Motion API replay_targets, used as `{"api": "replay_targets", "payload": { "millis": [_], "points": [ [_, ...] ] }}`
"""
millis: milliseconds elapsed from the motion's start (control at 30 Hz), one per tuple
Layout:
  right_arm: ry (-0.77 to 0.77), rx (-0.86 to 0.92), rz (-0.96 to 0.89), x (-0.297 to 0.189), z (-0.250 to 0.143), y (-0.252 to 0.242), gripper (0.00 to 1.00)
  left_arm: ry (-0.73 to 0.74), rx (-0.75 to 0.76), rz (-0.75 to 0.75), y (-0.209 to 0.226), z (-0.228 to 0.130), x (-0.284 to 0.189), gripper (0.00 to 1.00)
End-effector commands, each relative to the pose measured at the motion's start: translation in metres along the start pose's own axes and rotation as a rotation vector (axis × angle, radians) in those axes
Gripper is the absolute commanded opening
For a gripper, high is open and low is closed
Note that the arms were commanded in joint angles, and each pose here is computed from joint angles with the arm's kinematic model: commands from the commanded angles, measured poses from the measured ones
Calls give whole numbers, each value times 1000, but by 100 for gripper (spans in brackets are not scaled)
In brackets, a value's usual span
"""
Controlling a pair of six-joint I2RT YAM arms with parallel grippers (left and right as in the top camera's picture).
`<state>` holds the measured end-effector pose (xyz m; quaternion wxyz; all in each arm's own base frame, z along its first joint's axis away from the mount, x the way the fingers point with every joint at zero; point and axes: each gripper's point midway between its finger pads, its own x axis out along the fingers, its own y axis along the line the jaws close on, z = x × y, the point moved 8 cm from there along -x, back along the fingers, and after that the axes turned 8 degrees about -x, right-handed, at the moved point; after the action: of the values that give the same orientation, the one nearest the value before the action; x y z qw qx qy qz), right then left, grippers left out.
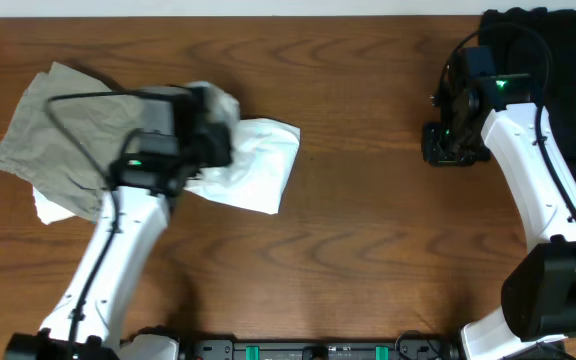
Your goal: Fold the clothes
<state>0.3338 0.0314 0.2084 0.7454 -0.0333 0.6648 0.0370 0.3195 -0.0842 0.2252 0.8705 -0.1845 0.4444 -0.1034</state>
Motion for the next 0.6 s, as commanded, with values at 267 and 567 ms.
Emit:
{"api": "replay_targets", "payload": {
  "millis": [267, 567],
  "points": [
    [10, 11, -4, -2, -2, -2, 20, 172, 195, 120, -33, -48, 74, 6],
    [11, 11, -4, -2, -2, -2, 20, 158, 234, 92, -47, -54, 86, 7]
  ]
}}
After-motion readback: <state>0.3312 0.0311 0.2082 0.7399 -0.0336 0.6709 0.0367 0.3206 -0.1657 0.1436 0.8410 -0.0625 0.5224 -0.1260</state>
